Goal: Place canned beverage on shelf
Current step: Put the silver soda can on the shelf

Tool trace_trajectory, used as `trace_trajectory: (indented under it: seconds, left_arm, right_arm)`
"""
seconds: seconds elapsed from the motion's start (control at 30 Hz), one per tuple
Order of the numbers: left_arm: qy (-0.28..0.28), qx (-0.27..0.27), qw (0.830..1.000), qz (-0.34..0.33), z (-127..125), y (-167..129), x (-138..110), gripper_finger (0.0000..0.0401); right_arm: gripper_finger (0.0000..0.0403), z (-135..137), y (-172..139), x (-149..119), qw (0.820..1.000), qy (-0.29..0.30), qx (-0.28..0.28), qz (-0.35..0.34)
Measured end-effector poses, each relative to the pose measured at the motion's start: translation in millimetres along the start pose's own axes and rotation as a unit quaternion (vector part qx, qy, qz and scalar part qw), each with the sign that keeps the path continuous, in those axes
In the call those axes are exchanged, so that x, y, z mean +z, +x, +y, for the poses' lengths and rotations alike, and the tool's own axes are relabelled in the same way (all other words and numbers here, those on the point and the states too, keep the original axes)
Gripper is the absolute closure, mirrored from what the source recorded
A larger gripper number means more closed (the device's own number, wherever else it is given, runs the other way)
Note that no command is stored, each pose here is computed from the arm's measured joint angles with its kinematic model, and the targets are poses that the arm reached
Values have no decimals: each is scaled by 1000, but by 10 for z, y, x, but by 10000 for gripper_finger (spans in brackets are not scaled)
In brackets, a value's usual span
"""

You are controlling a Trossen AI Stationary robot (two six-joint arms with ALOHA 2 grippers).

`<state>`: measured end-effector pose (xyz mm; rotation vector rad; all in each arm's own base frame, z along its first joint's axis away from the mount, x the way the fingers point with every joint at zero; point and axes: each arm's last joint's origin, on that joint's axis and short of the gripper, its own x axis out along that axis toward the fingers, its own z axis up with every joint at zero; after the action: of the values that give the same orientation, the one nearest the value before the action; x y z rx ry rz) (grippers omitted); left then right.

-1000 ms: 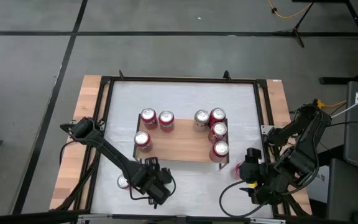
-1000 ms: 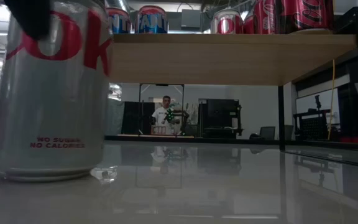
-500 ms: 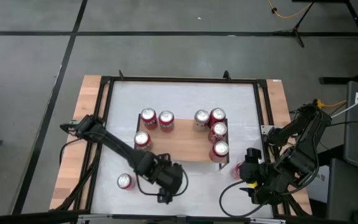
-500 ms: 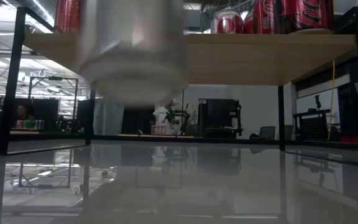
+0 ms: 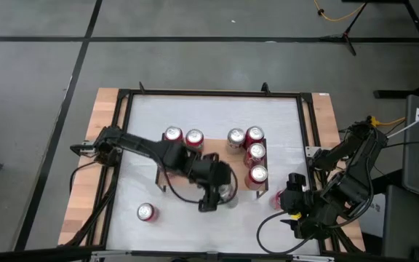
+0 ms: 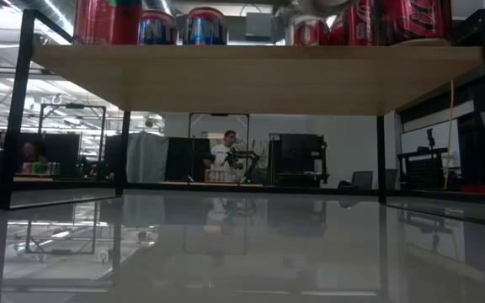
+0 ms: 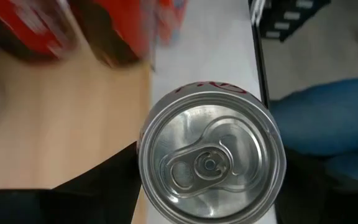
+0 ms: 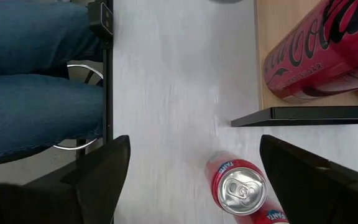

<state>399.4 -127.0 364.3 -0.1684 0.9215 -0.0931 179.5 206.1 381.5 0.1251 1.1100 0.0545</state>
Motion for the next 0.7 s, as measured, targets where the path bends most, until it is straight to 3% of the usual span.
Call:
trace_trajectory:
  seconds: [0.43,0.7]
  left_arm:
    - [26,40,999,-10,734,-144,246,122]
    - [14,61,998,-9,1020,-173,287,122]
  right_arm:
    - [56,1,0,-1,1000,0,0,0]
    - [56,0,0,0,1000,0,0,0]
